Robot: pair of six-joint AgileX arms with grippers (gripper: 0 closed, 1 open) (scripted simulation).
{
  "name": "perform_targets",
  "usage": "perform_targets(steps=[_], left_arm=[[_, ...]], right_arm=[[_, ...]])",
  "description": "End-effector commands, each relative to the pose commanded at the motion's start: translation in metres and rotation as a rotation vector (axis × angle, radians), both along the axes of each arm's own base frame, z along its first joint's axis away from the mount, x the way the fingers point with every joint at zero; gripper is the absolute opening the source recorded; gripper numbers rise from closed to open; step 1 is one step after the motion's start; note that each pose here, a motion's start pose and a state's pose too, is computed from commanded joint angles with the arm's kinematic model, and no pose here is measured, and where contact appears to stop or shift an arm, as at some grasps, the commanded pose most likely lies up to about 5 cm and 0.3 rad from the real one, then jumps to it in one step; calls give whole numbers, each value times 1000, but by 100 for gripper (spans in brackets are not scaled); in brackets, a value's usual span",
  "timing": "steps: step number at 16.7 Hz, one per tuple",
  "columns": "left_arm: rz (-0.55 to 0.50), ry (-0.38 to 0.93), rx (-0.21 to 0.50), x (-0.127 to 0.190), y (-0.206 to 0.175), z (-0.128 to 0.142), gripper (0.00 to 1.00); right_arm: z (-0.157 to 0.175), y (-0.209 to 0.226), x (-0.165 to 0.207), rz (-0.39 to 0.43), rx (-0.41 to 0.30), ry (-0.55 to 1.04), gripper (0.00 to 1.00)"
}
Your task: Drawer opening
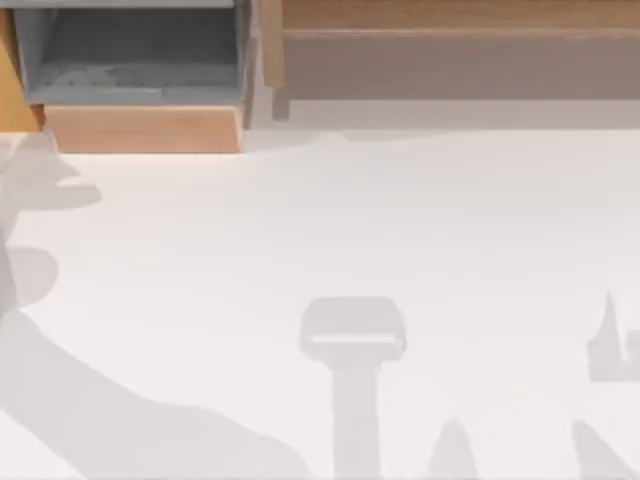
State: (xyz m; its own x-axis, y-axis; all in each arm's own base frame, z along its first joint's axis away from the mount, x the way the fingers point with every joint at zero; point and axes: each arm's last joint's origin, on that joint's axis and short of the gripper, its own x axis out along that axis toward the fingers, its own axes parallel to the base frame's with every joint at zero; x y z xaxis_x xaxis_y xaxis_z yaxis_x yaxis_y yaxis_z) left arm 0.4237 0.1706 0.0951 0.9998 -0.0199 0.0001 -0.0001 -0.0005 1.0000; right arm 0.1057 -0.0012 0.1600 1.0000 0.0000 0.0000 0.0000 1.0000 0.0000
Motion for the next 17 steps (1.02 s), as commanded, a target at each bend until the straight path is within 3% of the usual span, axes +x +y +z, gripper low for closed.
perform_targets(steps=[6,17], left_arm=[[0,0,0,9,0,0,100],[0,0,0,9,0,0,17]], right_arm=[[0,0,0,0,0,0,100],[0,0,0,0,0,0,100]])
